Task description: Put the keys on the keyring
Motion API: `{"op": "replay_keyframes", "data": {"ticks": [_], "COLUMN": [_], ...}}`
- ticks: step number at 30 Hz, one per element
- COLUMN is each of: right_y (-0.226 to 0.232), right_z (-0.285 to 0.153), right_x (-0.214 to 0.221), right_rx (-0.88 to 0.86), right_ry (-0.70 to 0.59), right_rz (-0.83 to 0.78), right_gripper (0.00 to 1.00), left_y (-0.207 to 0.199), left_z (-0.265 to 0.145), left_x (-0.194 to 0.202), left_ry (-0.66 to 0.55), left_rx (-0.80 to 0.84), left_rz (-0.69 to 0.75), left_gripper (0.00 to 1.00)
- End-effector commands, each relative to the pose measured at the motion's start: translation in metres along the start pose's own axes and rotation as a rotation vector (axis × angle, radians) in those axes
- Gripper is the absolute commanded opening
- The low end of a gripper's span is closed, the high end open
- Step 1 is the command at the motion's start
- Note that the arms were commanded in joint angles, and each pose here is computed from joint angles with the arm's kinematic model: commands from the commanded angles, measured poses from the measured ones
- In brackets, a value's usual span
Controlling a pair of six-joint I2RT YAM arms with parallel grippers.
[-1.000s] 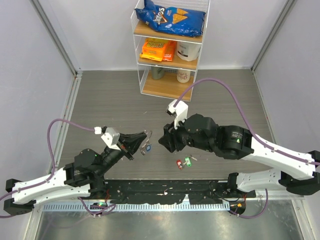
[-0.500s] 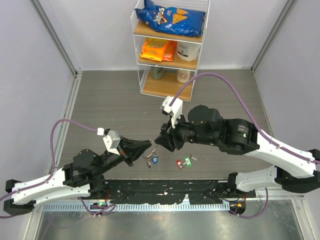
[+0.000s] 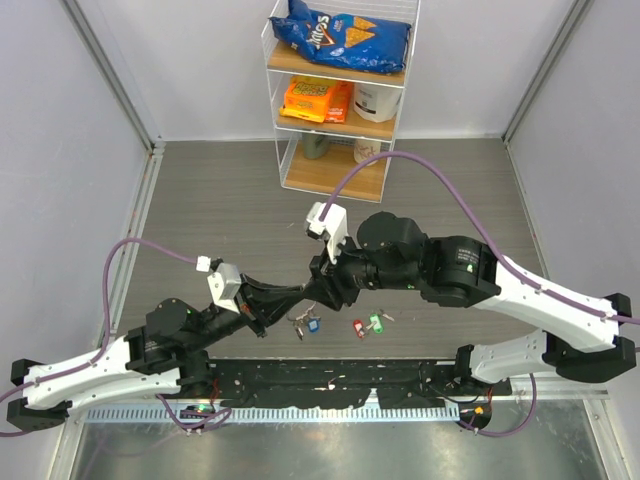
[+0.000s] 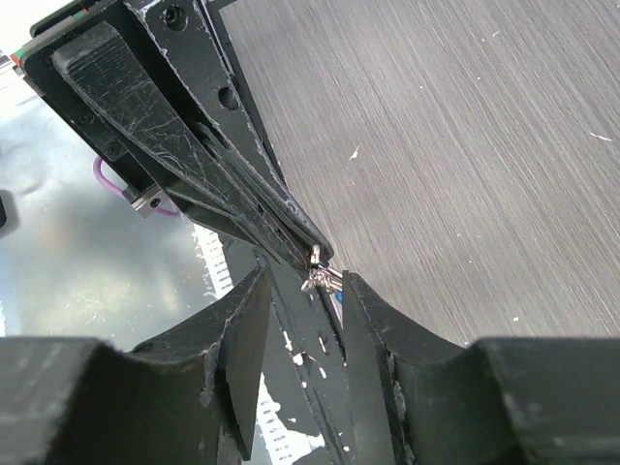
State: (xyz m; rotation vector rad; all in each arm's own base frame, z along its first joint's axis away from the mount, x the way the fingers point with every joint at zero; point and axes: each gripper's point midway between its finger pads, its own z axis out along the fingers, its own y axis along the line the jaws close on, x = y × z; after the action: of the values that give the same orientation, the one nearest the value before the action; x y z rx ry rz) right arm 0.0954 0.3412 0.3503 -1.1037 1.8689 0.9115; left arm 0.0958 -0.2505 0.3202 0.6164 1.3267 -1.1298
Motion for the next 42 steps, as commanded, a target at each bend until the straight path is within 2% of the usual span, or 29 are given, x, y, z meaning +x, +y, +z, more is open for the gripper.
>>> {"op": "replay_keyframes", "data": {"ticks": [1, 10, 13, 15, 23, 28, 34, 42], "right_y": [0.008, 0.007, 0.007, 0.006, 0.001, -0.002, -0.013, -0.022], "right_z": [-0.004, 0.001, 0.002, 0.002, 0.002, 0.000, 0.007, 0.011], "right_x": [-0.022, -0.023, -0.024, -0.025, -0.032, -0.037, -0.038, -0.043], "right_rx": [-0.035, -0.029, -0.028, -0.024, 0.025, 0.085, 0.191, 0.274], "right_ry": [-0.065, -0.060, -0.061, -0.066, -0.102, -0.133, -0.155, -0.192], "right_rz": [-0.010, -0.009, -0.009, -0.008, 0.025, 0.085, 0.141, 0.199], "right_gripper": [0.40, 0.31, 0.20, 0.07, 0.06, 0.06, 0.06, 0.06], "left_y": [-0.011, -0.012, -0.012, -0.013, -0.006, 0.008, 0.015, 0.020], "left_z": [-0.001, -0.002, -0.002, -0.002, 0.002, 0.000, 0.000, 0.004], "left_x": [-0.037, -0.037, -0.036, -0.036, -0.031, -0.032, -0.033, -0.030], "left_ry": [-0.095, -0.098, -0.095, -0.093, -0.071, -0.078, -0.071, -0.051], "left_rx": [0.040, 0.048, 0.049, 0.050, 0.010, -0.064, -0.104, -0.124], "left_rz": [-0.024, -0.021, -0.020, -0.020, -0.011, -0.005, 0.022, 0.066], "left_gripper": [0.00, 0.00, 0.00, 0.00, 0.01, 0.31, 0.50, 0.53]}}
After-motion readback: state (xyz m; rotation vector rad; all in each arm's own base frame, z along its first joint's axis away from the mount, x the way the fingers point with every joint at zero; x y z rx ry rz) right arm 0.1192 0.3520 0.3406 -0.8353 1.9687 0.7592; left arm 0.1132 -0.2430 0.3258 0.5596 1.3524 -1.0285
